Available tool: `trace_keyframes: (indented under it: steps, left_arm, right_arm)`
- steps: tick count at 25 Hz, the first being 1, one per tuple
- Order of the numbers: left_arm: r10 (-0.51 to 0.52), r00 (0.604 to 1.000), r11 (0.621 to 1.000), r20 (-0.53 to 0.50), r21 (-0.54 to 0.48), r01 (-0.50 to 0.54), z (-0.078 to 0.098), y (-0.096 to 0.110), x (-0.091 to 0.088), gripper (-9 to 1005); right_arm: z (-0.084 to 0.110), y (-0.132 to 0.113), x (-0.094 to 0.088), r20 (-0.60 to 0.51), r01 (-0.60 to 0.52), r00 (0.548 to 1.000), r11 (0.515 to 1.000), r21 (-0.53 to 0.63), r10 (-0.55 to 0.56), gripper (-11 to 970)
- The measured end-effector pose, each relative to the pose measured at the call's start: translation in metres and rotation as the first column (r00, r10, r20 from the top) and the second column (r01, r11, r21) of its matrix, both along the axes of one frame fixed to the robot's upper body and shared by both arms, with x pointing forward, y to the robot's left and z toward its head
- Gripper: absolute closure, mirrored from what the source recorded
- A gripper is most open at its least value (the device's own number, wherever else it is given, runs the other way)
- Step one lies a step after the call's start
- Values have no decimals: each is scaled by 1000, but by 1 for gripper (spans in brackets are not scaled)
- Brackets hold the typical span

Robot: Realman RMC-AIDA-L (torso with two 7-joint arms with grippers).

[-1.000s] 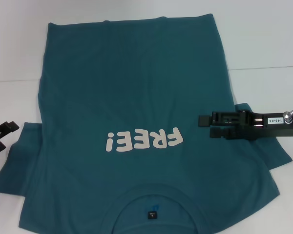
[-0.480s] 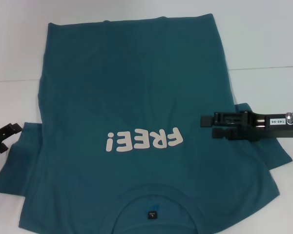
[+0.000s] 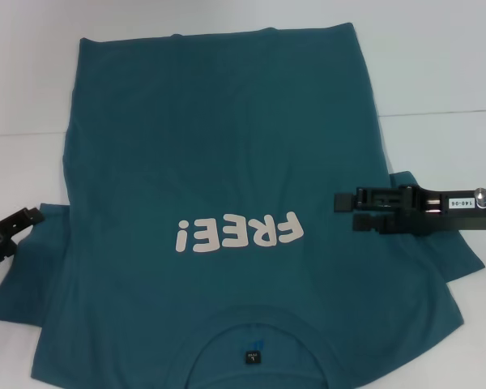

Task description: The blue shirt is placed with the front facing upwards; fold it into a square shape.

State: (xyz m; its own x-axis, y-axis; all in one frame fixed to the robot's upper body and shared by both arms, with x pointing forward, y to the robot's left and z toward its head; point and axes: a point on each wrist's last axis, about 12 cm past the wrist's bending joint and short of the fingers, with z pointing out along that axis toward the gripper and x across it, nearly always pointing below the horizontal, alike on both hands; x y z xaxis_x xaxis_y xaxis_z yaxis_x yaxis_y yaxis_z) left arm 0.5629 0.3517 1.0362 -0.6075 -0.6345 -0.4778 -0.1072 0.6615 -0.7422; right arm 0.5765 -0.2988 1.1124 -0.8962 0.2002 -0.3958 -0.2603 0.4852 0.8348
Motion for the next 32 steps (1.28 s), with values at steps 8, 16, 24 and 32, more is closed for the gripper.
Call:
trace_keyframes:
  steps: [8,16,24,32]
  left_arm:
    - [-16,1000,1000,-4,3,16,-1,-3,0,124]
    - [-21,1000,1000,-10,-7,21,-2,-4,-1,123]
    - [-34,999,999,-10,-13,34,-1,-6,-1,227]
    - [-60,997,998,-41,10,60,-2,-9,2,472]
  right_arm:
    - [0,-1,0,0,2,1000,1000,0,-2,44]
    - [0,-4,-1,1,16,1000,1000,5,-16,44]
    - [0,-8,-2,0,27,1000,1000,9,-27,44]
    - [0,-12,-4,0,38,999,999,15,-38,44]
